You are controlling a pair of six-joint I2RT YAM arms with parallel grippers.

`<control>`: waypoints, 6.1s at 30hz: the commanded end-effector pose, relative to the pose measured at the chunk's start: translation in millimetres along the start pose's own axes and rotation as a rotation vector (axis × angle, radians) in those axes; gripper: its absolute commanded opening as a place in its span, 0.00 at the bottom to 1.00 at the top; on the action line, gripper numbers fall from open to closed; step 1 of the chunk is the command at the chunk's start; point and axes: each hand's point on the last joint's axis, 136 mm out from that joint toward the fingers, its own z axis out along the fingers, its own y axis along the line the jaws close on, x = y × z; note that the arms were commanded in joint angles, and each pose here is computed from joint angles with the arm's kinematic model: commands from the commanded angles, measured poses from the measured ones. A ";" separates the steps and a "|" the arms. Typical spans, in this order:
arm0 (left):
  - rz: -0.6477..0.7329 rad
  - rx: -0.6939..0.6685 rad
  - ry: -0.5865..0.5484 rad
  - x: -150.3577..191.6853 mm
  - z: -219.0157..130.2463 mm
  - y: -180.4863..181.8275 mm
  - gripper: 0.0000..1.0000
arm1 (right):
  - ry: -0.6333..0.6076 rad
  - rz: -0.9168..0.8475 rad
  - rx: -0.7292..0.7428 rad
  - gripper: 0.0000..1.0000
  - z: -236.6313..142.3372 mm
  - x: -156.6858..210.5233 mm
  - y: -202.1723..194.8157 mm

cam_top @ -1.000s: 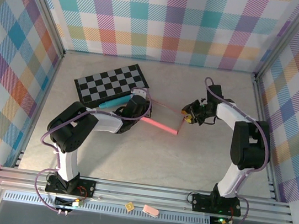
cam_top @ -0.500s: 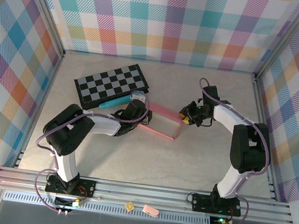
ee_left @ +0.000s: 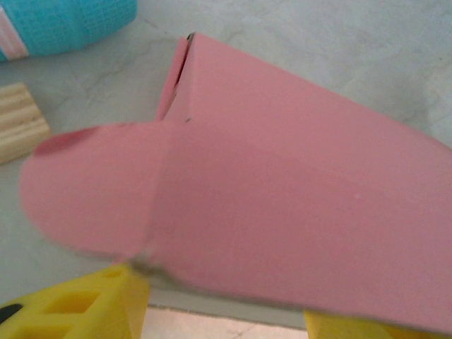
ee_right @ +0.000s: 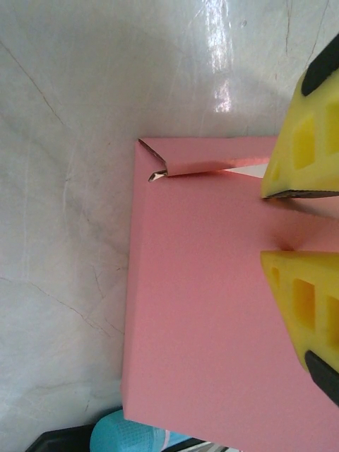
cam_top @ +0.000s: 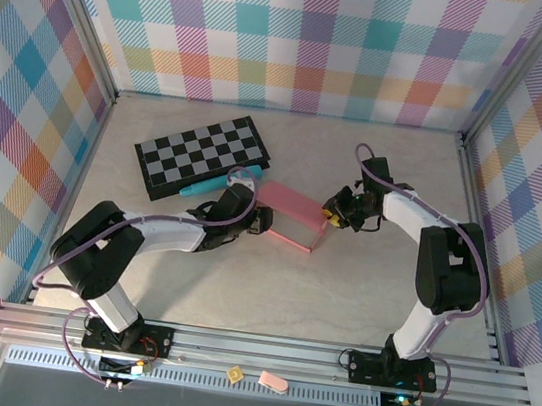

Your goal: Fold the paper box

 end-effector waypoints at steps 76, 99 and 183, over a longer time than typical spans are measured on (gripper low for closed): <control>-0.344 -0.024 0.604 15.7 1.0 -4.5 0.14 | 0.090 -0.189 0.170 0.22 -3.7 14.7 -24.1; -0.312 -0.059 0.585 7.1 -10.3 -2.0 0.26 | 0.110 -0.195 0.178 0.46 -21.7 44.9 -46.3; -0.359 0.053 0.655 43.3 13.9 14.2 0.21 | 0.187 -0.136 0.215 0.24 8.9 53.8 -74.8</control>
